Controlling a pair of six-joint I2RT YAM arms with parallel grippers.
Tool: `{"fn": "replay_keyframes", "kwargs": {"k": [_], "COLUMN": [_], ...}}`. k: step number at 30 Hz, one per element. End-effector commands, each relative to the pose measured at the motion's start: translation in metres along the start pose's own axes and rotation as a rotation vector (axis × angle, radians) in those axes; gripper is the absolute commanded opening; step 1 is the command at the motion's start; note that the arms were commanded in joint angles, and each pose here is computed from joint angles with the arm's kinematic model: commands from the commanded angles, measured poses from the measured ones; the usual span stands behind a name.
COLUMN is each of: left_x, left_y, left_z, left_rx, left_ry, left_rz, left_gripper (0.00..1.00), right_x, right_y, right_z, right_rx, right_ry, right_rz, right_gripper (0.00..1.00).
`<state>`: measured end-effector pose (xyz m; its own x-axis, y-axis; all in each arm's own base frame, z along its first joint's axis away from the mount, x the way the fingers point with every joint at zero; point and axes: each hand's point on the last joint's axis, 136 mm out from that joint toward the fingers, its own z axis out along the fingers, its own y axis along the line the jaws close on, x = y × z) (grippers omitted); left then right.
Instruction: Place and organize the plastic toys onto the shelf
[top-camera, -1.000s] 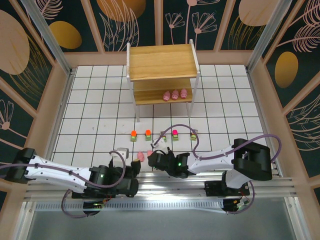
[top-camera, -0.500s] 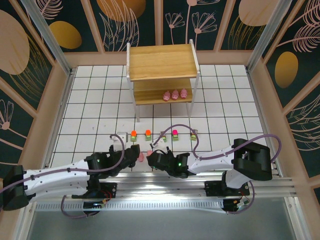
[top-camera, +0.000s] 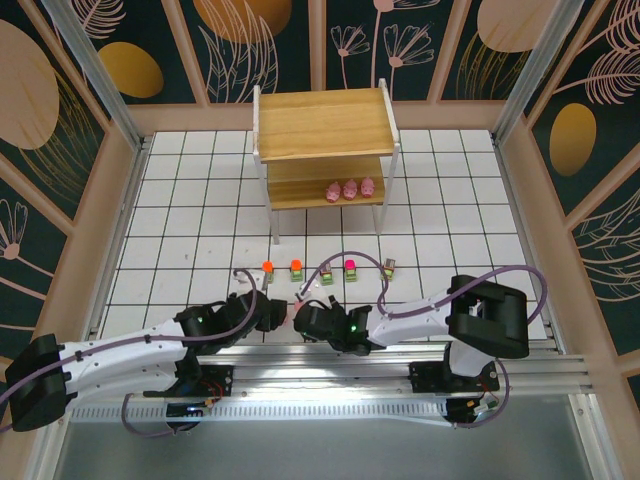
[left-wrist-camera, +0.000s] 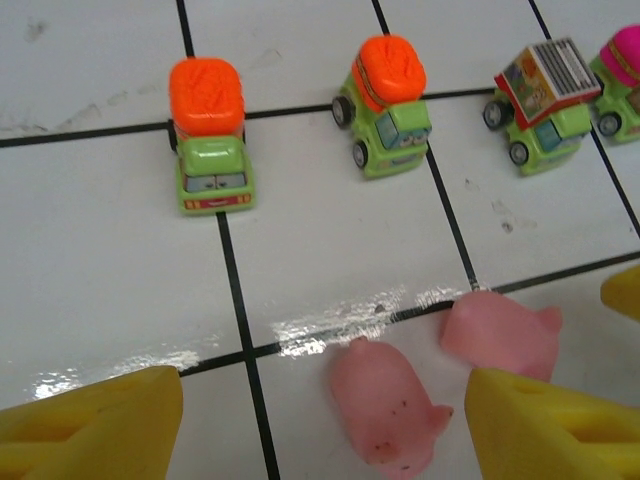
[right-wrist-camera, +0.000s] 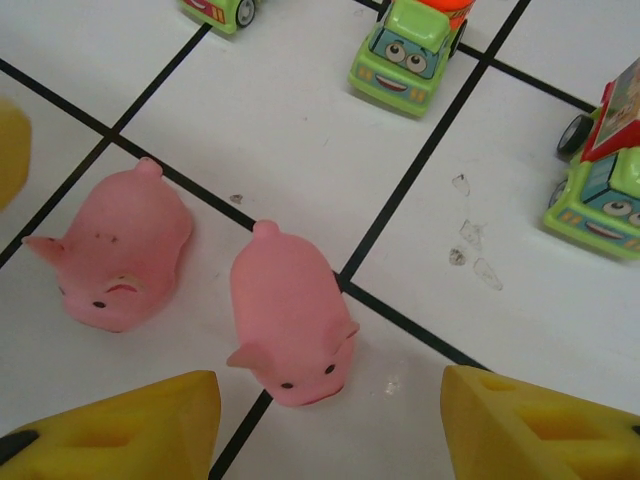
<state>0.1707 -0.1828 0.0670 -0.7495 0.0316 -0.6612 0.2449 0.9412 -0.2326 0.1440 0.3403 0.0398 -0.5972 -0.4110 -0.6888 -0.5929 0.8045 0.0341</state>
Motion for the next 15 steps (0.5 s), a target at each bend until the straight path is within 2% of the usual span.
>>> {"fn": "replay_keyframes", "kwargs": {"k": [1,15], "left_x": [0.001,-0.001], "left_y": [-0.006,0.002], "left_z": [0.002,0.000], "left_rx": [0.034,0.023], "left_ry": [0.007,-0.004], "left_rz": [0.015,-0.033], "left_gripper": [0.75,0.75], "right_x": [-0.015,-0.020], "right_y": [0.007,0.018], "right_z": [0.001,0.004], "right_rx": [-0.023,-0.089], "right_ry": [-0.030,-0.045], "right_rz": [-0.030,-0.125], "right_gripper": [0.60,0.54]}}
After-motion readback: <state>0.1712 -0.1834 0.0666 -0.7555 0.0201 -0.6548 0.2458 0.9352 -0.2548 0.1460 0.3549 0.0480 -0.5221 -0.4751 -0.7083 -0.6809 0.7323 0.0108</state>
